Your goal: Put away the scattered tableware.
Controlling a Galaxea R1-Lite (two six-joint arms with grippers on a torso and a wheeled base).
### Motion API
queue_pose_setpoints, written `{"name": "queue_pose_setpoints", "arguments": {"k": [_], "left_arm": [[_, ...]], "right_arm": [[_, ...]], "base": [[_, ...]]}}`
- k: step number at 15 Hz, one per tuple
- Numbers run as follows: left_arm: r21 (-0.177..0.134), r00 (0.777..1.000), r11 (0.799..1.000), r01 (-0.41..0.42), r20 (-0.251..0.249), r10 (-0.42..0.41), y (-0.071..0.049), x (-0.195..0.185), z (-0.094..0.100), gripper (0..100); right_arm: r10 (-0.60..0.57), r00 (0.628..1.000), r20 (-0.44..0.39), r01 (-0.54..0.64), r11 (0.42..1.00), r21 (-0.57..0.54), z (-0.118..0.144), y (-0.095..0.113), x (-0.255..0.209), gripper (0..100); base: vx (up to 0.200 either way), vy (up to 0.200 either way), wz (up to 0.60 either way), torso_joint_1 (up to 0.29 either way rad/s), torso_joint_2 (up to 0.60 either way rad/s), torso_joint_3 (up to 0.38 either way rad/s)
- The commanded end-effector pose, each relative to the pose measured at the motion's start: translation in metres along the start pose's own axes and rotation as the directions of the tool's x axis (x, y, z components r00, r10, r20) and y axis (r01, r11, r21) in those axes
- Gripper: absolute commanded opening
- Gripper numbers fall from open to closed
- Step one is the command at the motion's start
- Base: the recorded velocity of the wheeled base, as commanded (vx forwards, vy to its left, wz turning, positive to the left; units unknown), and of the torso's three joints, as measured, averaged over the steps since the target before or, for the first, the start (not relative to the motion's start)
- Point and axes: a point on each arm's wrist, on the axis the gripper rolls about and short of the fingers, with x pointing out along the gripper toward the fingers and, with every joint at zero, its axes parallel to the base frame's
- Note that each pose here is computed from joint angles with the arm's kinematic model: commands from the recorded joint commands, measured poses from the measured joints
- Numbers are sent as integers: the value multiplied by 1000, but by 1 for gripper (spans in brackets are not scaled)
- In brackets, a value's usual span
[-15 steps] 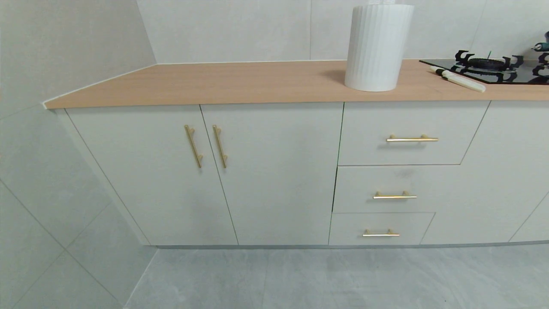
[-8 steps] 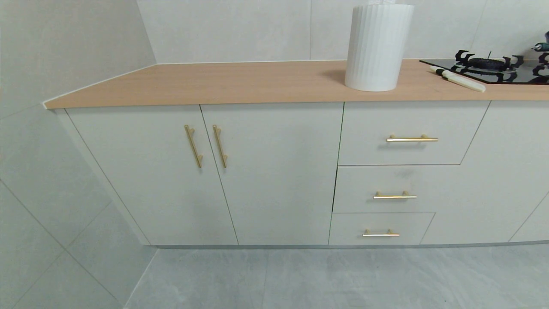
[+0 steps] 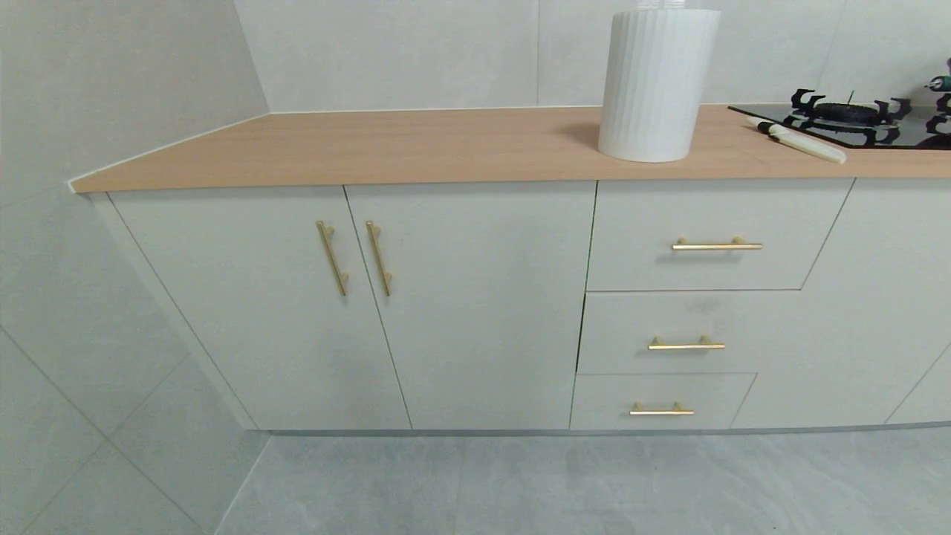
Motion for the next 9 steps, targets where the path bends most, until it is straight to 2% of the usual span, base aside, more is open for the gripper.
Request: {"name": "queue_pose_setpoints", "arguments": {"k": [1, 7, 9], "left_arm": [[0, 1000, 1000, 0, -2, 0, 0, 0, 0, 100], [-2, 1000, 1000, 0, -3, 0, 0, 0, 0, 100], [-2, 1000, 1000, 0, -2, 0, 0, 0, 0, 100]], "right_arm": [[1, 1000, -3, -1, 1000, 0, 0, 0, 0, 100], [1, 1000, -2, -1, 1000, 1, 0, 0, 0, 100], [1, 1000, -2, -1, 1000, 1, 0, 0, 0, 100]], "base": [[200, 0, 0, 7, 7, 7], [200, 0, 0, 2, 6, 2], [0, 0, 0, 0, 0, 0]]}}
